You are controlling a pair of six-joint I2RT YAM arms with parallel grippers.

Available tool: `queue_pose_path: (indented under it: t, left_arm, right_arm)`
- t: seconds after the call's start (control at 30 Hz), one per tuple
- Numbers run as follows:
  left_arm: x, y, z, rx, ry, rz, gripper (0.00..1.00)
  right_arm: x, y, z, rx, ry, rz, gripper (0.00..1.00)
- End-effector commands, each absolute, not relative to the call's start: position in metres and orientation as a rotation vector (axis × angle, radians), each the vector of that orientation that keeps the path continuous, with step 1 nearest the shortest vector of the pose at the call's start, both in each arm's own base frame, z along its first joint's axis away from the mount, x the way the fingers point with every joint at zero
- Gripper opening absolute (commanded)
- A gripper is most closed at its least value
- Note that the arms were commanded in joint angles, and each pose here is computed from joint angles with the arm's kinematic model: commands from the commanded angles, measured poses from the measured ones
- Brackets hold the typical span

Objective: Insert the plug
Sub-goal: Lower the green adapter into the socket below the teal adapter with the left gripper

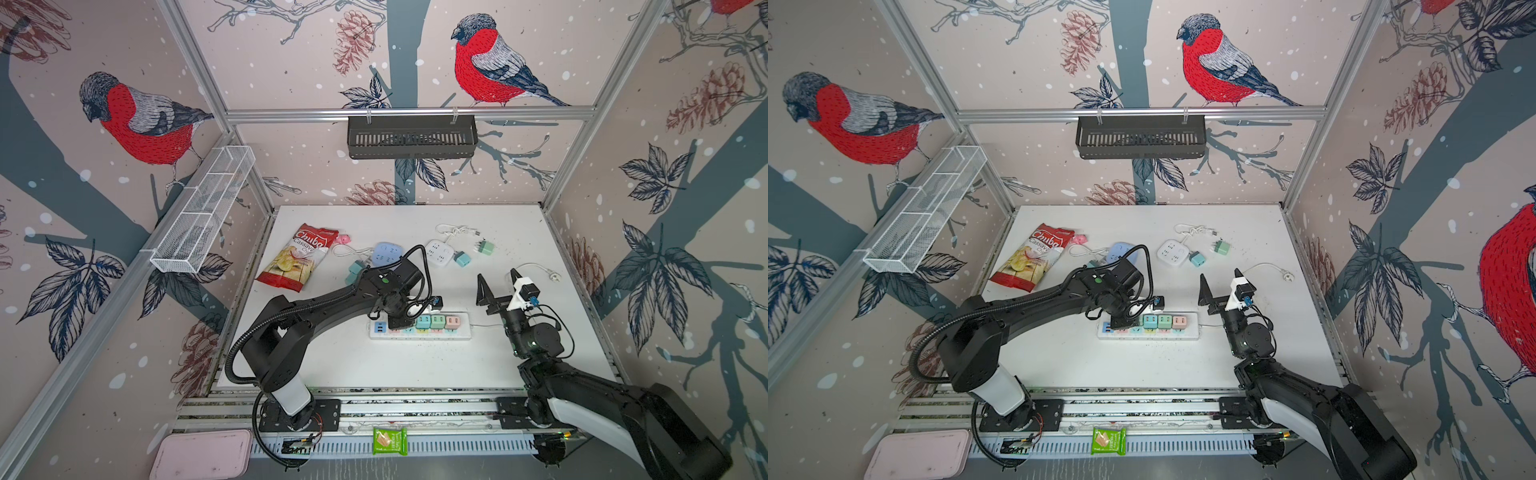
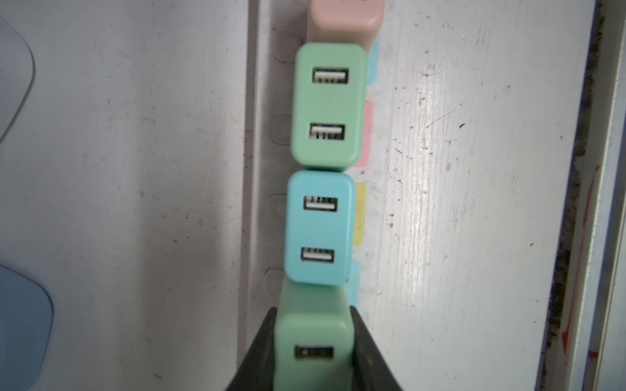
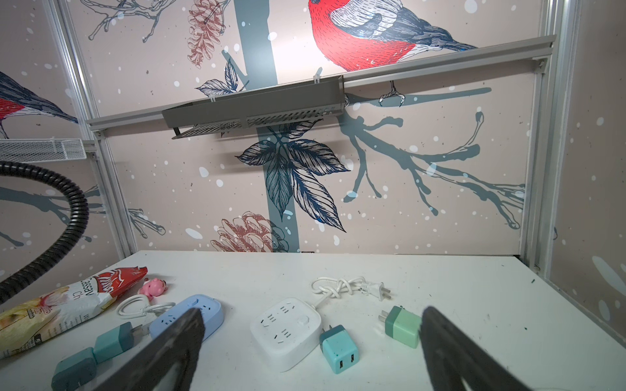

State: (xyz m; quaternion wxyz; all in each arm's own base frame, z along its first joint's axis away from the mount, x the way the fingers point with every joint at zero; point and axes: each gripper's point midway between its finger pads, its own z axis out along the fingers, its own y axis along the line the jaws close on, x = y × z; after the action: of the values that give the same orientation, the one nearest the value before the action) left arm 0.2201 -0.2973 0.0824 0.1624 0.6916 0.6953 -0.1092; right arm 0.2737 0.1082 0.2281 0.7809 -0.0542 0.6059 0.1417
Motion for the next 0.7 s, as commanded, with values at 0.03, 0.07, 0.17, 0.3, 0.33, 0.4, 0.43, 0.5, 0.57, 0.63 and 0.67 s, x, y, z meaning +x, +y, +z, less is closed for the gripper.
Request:
queue_pose_path:
  t: [0.03,0.07,0.17,0.3,0.33,0.4,0.43,0.5,0.57,0.63,0.67]
  left_arm:
    - [0.205,-0.297,0.081,2.041,1.964,-0.348,0.00]
    - [0.205,-0.297,0.081,2.042,1.966,-0.348,0.00]
    - [0.207,-0.295,0.083,2.037,1.964,-0.324,0.00]
    - [0.208,-0.292,0.083,2.025,1.959,-0.300,0.00]
    - [0.208,-0.292,0.082,2.027,1.961,-0.301,0.00]
    - [0.209,-0.292,0.080,2.031,1.976,-0.302,0.00]
    - [0.209,-0.292,0.079,2.034,1.984,-0.295,0.00]
    - [0.210,-0.290,0.077,2.036,1.996,-0.276,0.00]
    - [0.211,-0.290,0.076,2.036,1.997,-0.275,0.00]
    - [0.210,-0.290,0.075,2.037,1.998,-0.282,0.00]
    - [0.211,-0.290,0.074,2.037,2.003,-0.280,0.00]
  right_arm:
    - [0.265,0.105,0.202,-0.140,1.360,0.304,1.00]
    - [0.265,0.105,0.202,-0.140,1.360,0.303,1.00]
    - [0.265,0.105,0.202,-0.140,1.360,0.303,1.00]
    - [0.265,0.105,0.202,-0.141,1.360,0.306,1.00]
    - [0.265,0.105,0.202,-0.141,1.359,0.306,1.00]
    - [0.265,0.105,0.202,-0.141,1.361,0.306,1.00]
    - [0.265,0.105,0.202,-0.142,1.361,0.306,1.00]
    - [0.265,0.105,0.202,-0.141,1.361,0.305,1.00]
    - [0.265,0.106,0.202,-0.141,1.361,0.306,1.00]
    - [0.265,0.105,0.202,-0.141,1.361,0.306,1.00]
    - [0.265,0.106,0.202,-0.142,1.361,0.307,1.00]
